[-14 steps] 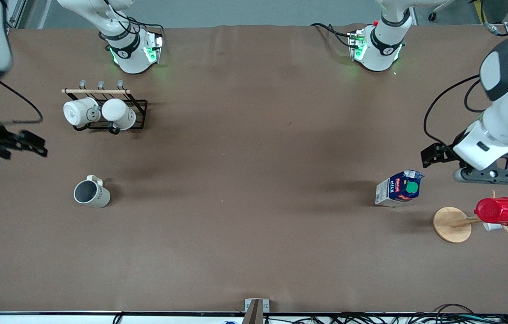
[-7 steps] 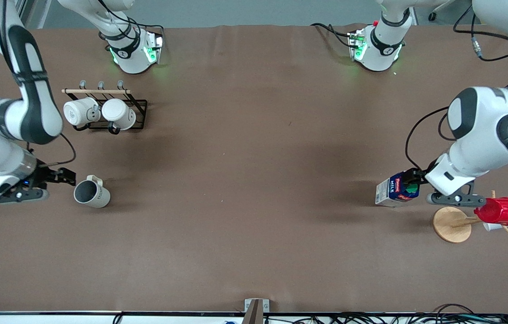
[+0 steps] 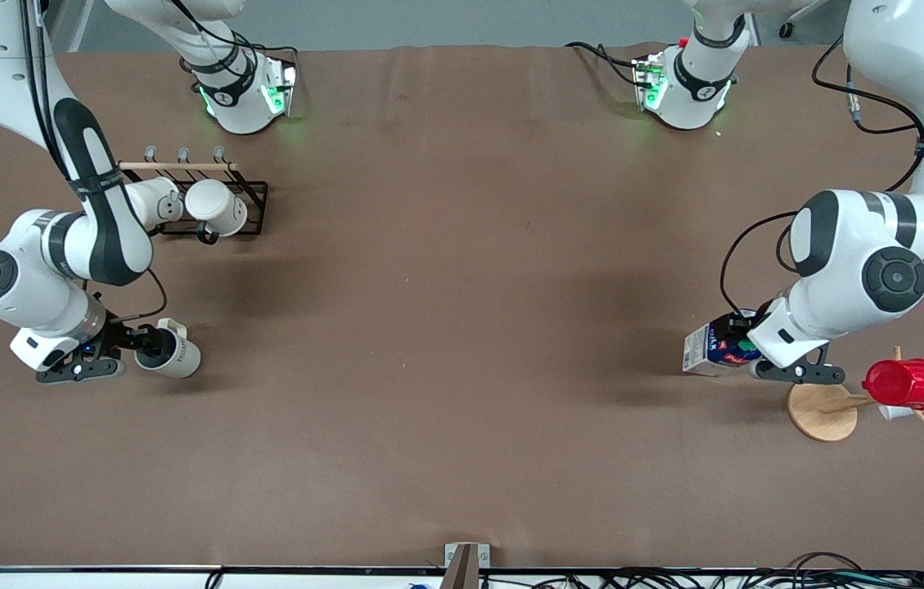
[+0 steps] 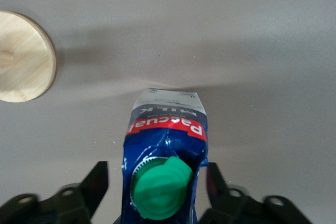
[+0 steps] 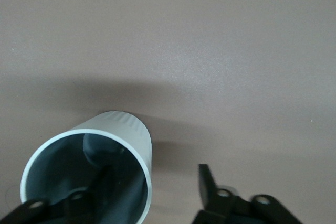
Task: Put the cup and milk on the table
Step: 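Grasp the mug rim with the right gripper while the left gripper grasps the carton, then carry the mug to mid-table with the right gripper while the left gripper lifts the carton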
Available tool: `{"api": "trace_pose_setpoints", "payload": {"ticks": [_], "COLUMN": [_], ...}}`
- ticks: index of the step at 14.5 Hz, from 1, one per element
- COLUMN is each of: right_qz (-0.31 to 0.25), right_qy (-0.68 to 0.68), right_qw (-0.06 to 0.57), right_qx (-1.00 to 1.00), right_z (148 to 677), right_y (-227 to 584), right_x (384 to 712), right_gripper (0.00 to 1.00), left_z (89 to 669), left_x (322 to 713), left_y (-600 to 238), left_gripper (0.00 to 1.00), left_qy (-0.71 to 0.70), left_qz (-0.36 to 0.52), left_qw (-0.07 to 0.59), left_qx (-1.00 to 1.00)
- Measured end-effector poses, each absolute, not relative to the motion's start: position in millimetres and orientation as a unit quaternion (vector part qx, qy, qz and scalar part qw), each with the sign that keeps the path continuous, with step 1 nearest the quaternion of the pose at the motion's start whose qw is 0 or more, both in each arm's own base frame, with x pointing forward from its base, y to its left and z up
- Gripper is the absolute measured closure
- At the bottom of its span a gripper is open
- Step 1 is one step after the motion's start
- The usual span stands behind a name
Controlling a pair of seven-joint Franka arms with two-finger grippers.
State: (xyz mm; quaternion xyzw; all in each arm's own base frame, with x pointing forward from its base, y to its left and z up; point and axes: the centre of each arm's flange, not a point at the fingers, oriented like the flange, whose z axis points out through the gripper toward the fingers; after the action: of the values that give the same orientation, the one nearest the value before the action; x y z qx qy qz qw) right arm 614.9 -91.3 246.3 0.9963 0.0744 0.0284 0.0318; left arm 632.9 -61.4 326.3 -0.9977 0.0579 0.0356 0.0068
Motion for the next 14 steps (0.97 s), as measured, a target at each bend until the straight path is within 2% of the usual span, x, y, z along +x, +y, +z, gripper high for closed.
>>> {"api": "trace_pose_setpoints", "payload": {"ticks": [2,4,7,10,12,14], "right_qz": [0.032,0.031,0.002,-0.032,-0.032,-0.024], "right_qy": [0.067,0.057,0.058,0.041,0.010,-0.011], "right_qw": [0.032,0.031,0.024,0.012,0.002,-0.012], "right_qx": [0.997,0.997,0.998,0.999,0.999,1.000], "right_z": [245,243,254,312,351,369], "right_y": [-90,-84,-72,-33,42,134], "right_x": [616,616,622,644,653,647], "right_gripper": [0.56,0.72,0.96,0.96,0.96,0.96], "left_z": [327,331,347,389,423,444], "left_x": [633,634,637,644,647,647], "left_y": [-63,-63,-65,-71,-85,-103], "left_gripper": [0.46,0.66,0.68,0.68,0.68,0.68], "left_qy": [0.059,0.059,0.060,0.063,0.073,0.086], "left_qz": [0.035,0.031,0.030,0.036,0.030,0.021], "left_qw": [0.007,0.006,0.007,0.008,0.006,0.001], "left_qx": [-0.998,-0.998,-0.998,-0.997,-0.997,-0.996]}}
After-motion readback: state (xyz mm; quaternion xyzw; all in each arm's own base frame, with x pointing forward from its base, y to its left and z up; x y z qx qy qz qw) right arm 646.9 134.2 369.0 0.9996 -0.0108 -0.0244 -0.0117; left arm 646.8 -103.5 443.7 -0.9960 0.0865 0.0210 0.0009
